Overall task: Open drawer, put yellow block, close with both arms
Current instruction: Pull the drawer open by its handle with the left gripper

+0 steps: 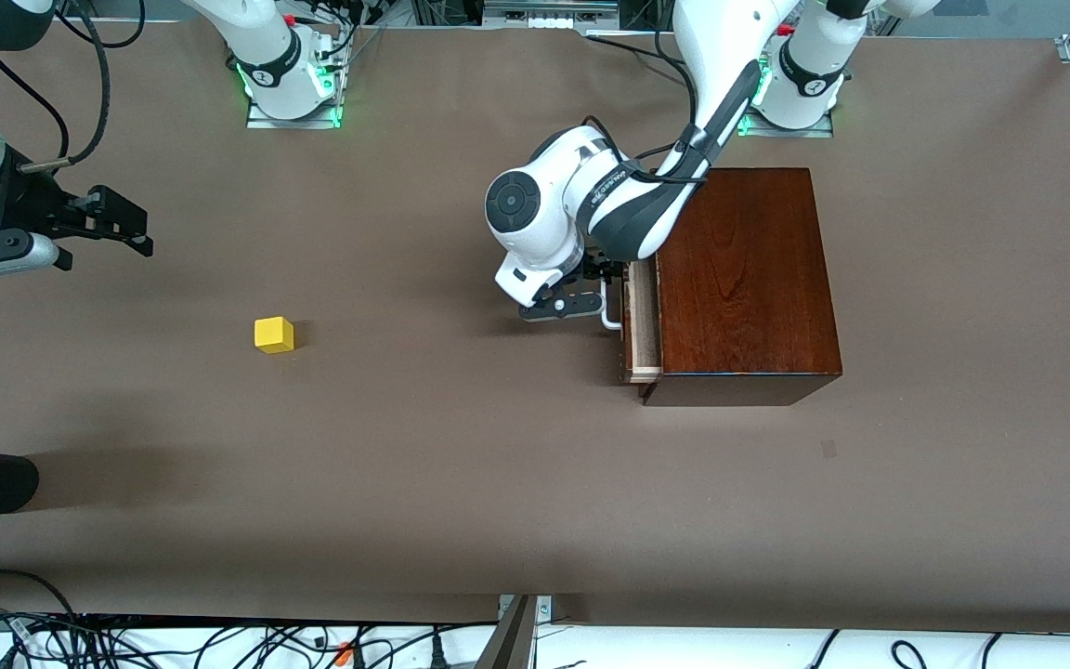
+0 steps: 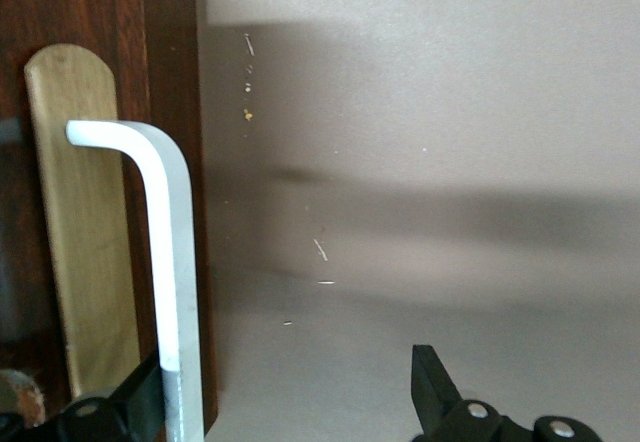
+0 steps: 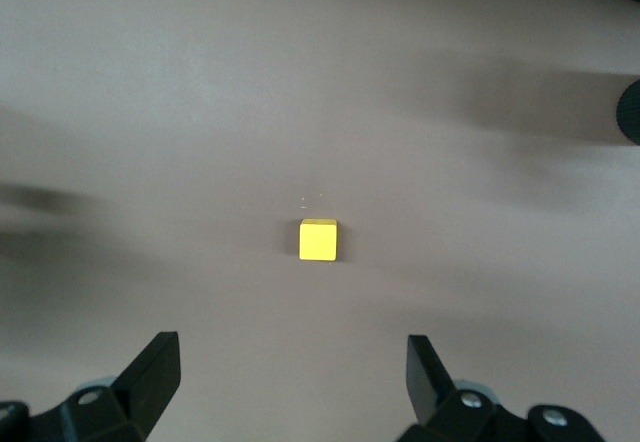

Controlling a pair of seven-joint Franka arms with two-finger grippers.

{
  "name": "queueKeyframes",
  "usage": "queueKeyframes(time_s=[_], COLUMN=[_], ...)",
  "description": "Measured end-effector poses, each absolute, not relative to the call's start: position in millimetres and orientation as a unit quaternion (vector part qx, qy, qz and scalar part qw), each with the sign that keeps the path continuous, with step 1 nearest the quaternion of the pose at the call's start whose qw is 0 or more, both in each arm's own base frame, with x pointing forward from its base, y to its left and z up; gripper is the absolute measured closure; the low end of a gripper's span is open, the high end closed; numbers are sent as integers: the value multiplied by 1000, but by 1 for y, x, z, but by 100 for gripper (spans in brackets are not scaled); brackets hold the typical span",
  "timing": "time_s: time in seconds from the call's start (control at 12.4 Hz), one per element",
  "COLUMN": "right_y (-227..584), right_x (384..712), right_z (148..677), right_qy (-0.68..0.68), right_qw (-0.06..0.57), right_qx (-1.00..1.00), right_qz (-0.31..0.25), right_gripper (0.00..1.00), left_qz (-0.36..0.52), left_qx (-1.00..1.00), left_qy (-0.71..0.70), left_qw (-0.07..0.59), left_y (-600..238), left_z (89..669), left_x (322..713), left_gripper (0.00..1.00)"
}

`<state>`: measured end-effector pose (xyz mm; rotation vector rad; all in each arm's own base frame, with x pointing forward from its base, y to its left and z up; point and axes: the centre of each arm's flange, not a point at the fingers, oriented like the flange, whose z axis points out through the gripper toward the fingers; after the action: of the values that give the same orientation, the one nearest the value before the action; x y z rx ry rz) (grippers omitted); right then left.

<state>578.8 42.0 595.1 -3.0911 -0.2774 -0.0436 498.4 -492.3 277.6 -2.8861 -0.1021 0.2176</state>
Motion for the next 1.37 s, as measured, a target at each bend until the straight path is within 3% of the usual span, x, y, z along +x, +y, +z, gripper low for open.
queueKeyframes(time_s=[1.37], right_y=[42], right_x=[579], right_z=[595], right_qy=[-89], right_qw=[19], right_qx=[-996], right_qz=[-15], right_gripper=[0], left_qz=[62], left_qx=[-994], left_qy=[-26], left_qw=[81], left_y=[-513], left_z=[282], left_x=[492], left_gripper=[0])
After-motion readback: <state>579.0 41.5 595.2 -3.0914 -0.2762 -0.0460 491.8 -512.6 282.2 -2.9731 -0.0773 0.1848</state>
